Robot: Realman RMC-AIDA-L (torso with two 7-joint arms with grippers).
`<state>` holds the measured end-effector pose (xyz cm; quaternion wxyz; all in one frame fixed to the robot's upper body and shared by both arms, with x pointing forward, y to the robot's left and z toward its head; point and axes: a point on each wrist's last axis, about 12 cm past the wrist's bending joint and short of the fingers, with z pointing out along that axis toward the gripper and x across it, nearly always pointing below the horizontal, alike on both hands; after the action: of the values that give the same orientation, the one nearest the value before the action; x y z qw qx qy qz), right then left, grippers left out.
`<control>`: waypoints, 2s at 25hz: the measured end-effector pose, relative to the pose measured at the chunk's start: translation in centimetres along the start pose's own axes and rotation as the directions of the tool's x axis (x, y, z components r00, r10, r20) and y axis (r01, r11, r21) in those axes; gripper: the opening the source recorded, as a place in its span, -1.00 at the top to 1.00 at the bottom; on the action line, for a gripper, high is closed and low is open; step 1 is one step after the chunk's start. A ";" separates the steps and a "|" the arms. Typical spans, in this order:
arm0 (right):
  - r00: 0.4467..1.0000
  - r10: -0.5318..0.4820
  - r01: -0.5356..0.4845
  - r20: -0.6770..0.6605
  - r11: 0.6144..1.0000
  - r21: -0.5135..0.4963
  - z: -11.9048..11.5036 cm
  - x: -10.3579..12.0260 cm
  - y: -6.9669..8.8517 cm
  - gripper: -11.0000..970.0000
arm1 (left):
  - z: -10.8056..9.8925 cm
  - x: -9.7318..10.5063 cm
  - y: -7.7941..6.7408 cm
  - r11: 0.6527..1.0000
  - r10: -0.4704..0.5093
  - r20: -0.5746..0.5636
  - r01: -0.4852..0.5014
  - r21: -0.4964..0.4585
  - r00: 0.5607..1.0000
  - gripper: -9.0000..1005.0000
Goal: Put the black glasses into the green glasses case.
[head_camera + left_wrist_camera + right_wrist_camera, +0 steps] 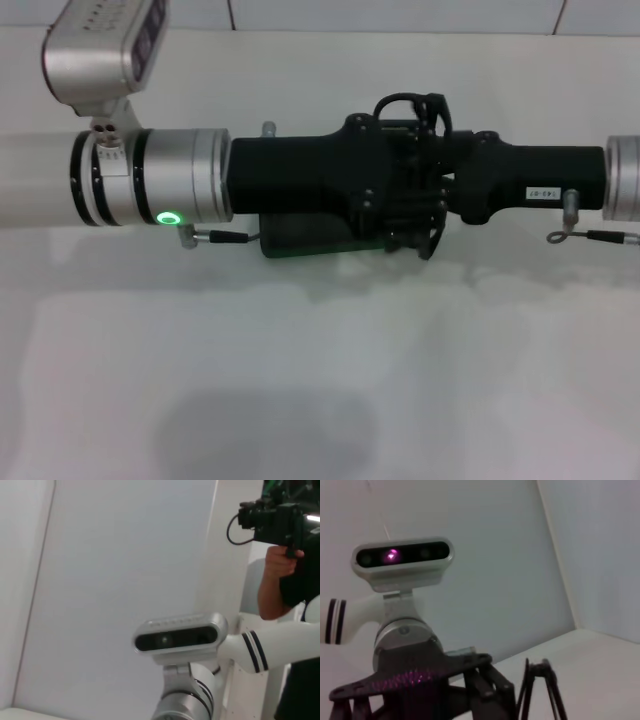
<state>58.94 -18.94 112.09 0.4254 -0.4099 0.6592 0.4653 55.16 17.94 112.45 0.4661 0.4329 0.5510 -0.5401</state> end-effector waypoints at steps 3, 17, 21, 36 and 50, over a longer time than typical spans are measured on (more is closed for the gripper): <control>1.000 0.010 -0.010 0.028 0.999 0.031 -0.8 0.0 -0.3 0.75 | -0.3 -0.1 0.1 1.000 0.001 0.015 -0.001 -0.019 1.000 -0.18; 0.997 0.009 -0.016 0.080 0.997 0.080 -2.7 -0.5 -0.9 0.74 | -0.4 -0.1 0.4 0.999 0.007 -0.005 -0.007 -0.034 1.000 -0.18; 0.996 -0.001 -0.005 0.086 0.997 0.072 -2.8 -0.7 -0.9 0.74 | 0.2 -0.2 0.6 1.000 -0.014 -0.047 0.014 -0.006 0.999 -0.17; 0.999 -0.018 0.017 0.035 1.000 0.024 -2.2 -0.1 -0.2 0.74 | 0.6 -0.3 0.7 1.000 -0.025 -0.057 0.025 0.000 0.998 -0.17; 0.969 -0.249 0.248 -0.009 0.958 0.144 -2.2 1.4 -0.3 0.74 | -5.2 -0.1 1.3 0.962 -0.004 0.108 0.034 -0.272 0.994 -0.17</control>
<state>58.37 -21.28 111.12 0.5117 -0.4555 0.6324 0.3615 56.24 23.23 112.21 0.5448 0.3299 0.5988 -0.4856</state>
